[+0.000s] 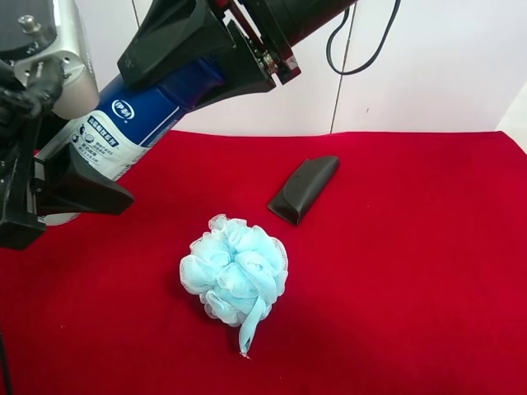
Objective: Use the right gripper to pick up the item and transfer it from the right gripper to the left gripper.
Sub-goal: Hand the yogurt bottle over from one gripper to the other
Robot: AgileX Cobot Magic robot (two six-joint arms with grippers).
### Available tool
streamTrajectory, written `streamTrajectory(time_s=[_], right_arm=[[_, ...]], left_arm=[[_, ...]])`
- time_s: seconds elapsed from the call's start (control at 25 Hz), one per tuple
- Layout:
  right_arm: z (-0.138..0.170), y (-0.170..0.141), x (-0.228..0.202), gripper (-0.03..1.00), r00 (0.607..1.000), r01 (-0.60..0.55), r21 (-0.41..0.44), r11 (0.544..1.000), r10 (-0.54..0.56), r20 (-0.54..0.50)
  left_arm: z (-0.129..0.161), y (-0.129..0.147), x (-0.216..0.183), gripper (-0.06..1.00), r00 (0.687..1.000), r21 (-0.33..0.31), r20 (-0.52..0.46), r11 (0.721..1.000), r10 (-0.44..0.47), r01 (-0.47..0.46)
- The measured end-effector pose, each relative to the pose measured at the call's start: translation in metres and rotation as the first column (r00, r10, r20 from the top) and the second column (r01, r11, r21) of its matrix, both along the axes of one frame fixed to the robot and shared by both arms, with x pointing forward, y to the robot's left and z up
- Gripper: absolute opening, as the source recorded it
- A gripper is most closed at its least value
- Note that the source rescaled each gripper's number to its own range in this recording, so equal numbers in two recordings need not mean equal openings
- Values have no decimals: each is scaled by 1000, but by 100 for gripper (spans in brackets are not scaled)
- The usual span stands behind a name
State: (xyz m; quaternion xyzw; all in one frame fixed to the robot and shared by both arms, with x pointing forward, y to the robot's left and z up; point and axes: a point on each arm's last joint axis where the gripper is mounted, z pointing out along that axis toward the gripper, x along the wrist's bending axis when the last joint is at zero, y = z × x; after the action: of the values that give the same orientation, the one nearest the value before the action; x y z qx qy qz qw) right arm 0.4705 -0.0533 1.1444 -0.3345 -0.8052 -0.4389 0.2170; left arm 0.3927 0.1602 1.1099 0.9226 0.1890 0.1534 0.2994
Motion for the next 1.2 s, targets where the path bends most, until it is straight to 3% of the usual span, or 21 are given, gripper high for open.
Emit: streamTrajectory(time_s=[0.24,0.28,0.36,0.4,0.44,0.52,0.84,1.2], right_arm=[[0,0,0,2,1000,0,-6,1000,0,-2],[-1,-1,0,15,1000,-1,-13,1000,1,4],[-3,-3,1,61,999,-3,-47,999,5,33],[-5,-4,1,77,999,-3,-65,998,6,45],[-6,-5,2,86,998,-4,-83,997,8,58],[-8,-6,3,95,997,-1,-114,993,10,77],[-10,-7,3,100,997,-7,-132,991,18,79],[-10,-10,-8,100,996,-88,-153,984,89,0]], left_arm=[[0,0,0,1,1000,0,0,1000,-1,1],[0,0,0,1,1000,0,0,1000,-1,1],[-1,1,-1,1,1000,13,-9,1000,-5,5],[-1,1,-1,1,1000,16,-11,1000,-5,6],[-1,1,-1,1,1000,17,-10,1000,-5,6],[-1,1,-1,1,1000,17,-10,1000,-5,6],[-1,1,-1,1,1000,18,-9,1000,-5,6],[-1,1,-1,1,1000,18,-9,1000,-5,6]])
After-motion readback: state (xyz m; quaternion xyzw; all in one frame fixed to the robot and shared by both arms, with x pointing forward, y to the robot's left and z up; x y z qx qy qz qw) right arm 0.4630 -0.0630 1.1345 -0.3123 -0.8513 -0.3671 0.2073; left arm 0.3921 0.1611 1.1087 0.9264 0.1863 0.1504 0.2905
